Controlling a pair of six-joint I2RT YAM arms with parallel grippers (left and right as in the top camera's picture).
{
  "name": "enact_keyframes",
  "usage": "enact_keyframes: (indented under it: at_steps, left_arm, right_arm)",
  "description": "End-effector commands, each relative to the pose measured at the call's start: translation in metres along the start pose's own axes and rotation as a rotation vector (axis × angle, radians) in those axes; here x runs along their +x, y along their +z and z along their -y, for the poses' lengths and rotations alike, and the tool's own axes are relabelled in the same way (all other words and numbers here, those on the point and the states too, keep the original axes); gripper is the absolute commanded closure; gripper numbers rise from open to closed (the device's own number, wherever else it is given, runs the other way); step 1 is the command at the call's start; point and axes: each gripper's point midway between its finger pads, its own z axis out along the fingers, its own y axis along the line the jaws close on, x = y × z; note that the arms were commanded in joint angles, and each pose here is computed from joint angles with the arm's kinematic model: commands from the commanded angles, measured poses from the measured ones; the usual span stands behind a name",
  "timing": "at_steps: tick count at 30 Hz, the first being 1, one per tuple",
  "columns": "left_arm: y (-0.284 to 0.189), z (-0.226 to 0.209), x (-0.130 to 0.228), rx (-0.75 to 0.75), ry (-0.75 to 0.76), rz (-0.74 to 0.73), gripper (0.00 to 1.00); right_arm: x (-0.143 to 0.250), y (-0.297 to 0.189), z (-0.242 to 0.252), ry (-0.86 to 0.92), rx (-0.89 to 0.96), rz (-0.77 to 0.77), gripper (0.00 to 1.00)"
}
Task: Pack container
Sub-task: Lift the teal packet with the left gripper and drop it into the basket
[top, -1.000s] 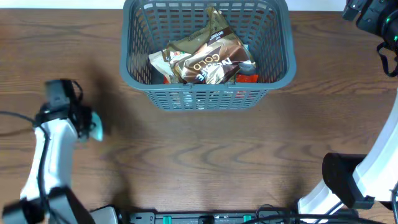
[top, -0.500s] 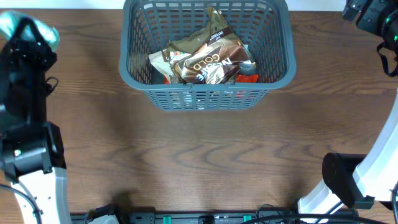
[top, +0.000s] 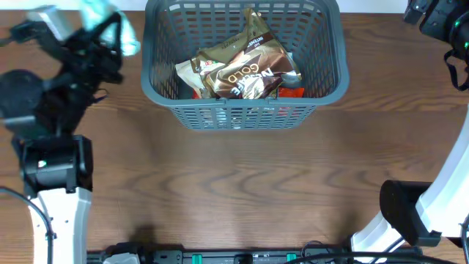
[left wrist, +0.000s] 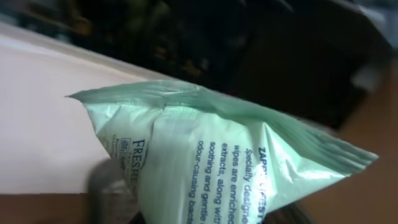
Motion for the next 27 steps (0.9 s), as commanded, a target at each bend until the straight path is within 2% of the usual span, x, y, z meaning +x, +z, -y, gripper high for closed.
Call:
enact_keyframes:
  at_steps: [1,6,12,19,23,27]
  left_arm:
    - [0.013,0.024,0.015,0.097,0.154,-0.045,0.94]
    - [0.036,0.038,0.053,0.171,0.221,-0.132,0.94]
    - [0.064,0.044,0.103,0.231,0.23,-0.242,0.94]
    - [0.089,0.028,0.158,0.234,0.207,-0.362,0.94]
    - [0.096,0.017,0.176,0.222,0.187,-0.404,0.94]
    - [0.096,0.017,0.177,0.221,0.186,-0.404,0.94]
  right_arm:
    - [-0.003,-0.006,0.003,0.018,0.002,0.018,0.01]
    - [-0.003,-0.006,0.003,0.018,0.002,0.018,0.01]
    - [-0.003,-0.006,0.003,0.018,0.002,0.018,0.01]
    - [-0.003,-0.006,0.003,0.018,0.002,0.018,0.01]
    - [-0.003,-0.006,0.003,0.018,0.002,0.018,0.01]
    - [-0.003,-0.006,0.003,0.018,0.002,0.018,0.01]
